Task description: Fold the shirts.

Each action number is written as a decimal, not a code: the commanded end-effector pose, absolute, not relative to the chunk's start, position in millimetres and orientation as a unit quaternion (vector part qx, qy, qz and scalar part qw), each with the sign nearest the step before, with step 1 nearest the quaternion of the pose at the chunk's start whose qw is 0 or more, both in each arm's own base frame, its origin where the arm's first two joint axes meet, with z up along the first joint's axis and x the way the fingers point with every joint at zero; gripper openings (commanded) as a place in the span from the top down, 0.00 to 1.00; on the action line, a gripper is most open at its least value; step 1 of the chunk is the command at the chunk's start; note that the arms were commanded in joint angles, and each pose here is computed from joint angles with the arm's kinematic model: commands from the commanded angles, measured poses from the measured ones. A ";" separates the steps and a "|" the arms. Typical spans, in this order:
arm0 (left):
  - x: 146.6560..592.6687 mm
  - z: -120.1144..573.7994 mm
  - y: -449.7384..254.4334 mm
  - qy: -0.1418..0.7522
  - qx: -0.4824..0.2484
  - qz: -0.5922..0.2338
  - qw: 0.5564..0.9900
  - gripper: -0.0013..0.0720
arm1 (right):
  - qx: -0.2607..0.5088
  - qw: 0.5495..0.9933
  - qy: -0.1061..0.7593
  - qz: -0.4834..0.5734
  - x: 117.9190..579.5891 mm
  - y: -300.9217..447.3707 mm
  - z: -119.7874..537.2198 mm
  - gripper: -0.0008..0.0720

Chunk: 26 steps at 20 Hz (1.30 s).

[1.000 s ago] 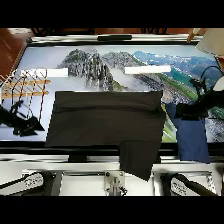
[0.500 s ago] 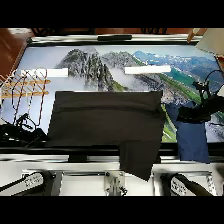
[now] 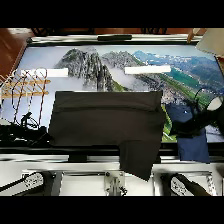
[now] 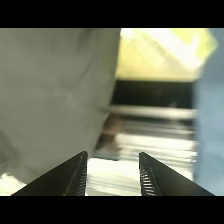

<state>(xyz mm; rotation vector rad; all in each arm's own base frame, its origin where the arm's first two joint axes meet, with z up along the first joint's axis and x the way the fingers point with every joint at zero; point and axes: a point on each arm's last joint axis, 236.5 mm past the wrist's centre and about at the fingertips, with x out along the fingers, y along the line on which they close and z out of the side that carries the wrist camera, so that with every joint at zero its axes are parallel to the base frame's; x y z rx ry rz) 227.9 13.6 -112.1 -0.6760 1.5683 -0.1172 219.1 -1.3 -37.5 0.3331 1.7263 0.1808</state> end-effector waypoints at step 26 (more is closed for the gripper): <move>335.1 -20.8 23.5 0.577 -0.239 -0.131 0.770 0.93 | 0.234 0.776 0.575 0.109 333.9 26.0 11.2 0.91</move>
